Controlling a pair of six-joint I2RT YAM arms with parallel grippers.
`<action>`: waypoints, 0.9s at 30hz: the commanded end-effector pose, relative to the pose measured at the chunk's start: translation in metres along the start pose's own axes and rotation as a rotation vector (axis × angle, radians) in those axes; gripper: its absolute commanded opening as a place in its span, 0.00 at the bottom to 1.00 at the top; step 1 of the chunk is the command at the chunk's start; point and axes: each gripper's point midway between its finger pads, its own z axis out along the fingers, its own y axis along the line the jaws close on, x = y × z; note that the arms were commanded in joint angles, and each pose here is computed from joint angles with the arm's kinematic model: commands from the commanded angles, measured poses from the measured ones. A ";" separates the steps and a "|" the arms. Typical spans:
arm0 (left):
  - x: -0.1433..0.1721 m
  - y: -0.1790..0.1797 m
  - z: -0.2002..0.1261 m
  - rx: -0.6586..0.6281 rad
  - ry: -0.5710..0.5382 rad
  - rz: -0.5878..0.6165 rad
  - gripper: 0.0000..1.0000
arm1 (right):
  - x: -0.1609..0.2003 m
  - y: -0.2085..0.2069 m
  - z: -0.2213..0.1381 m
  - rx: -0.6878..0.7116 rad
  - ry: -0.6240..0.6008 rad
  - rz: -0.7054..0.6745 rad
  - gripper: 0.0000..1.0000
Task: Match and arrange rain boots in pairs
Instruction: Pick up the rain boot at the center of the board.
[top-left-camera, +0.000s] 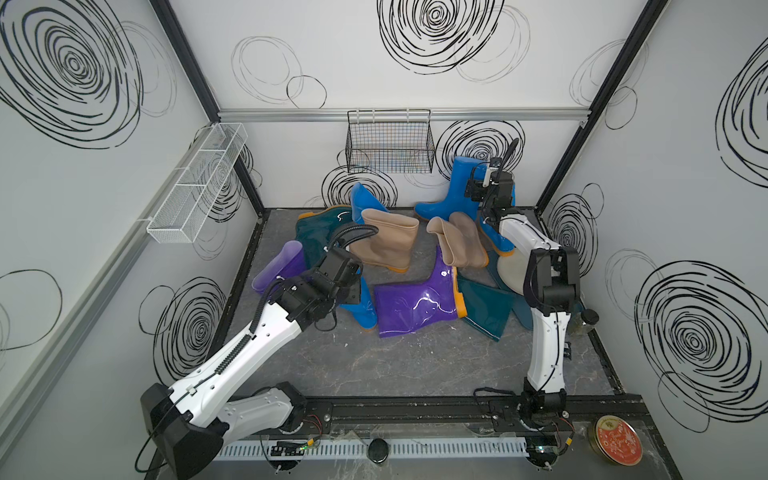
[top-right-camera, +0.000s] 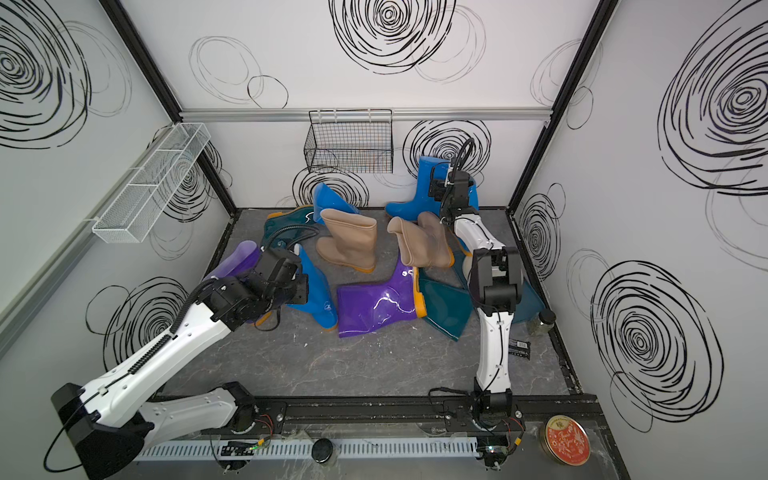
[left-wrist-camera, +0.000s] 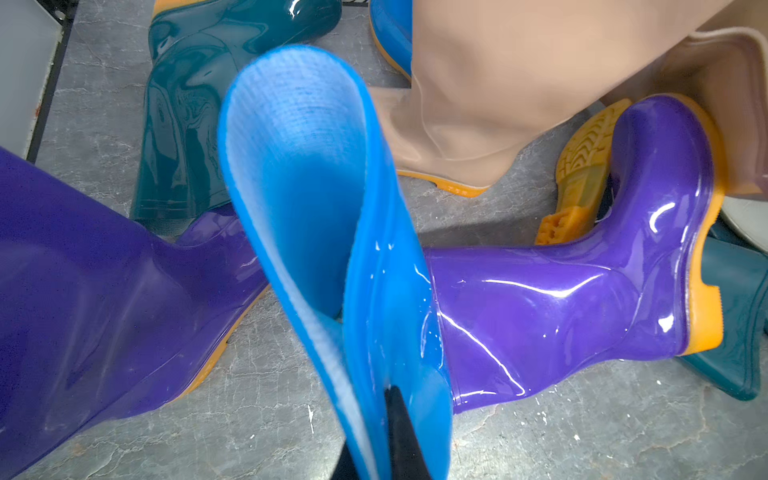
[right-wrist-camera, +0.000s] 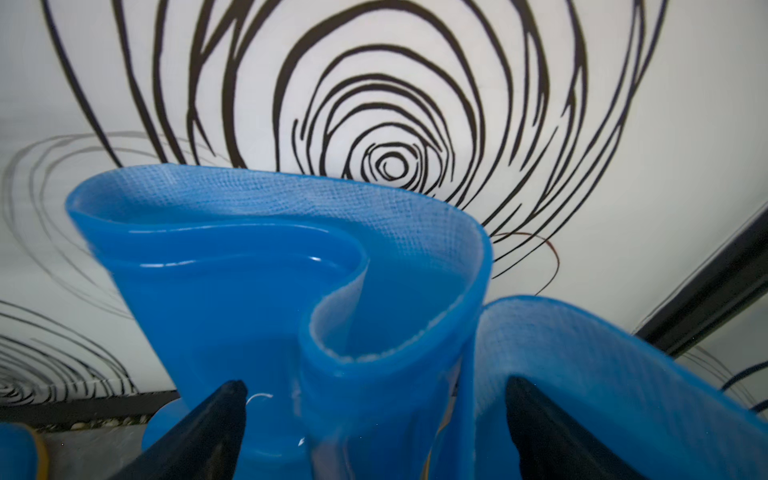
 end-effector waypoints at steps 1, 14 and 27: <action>-0.010 0.010 0.003 -0.063 -0.026 -0.023 0.00 | -0.002 0.000 0.011 -0.033 -0.056 -0.004 0.88; -0.005 0.011 0.005 -0.043 -0.042 -0.037 0.00 | -0.060 0.050 -0.060 -0.351 -0.156 -0.059 0.00; -0.001 0.011 -0.004 0.007 -0.083 -0.035 0.00 | -0.075 0.030 -0.099 -0.354 -0.091 -0.062 0.85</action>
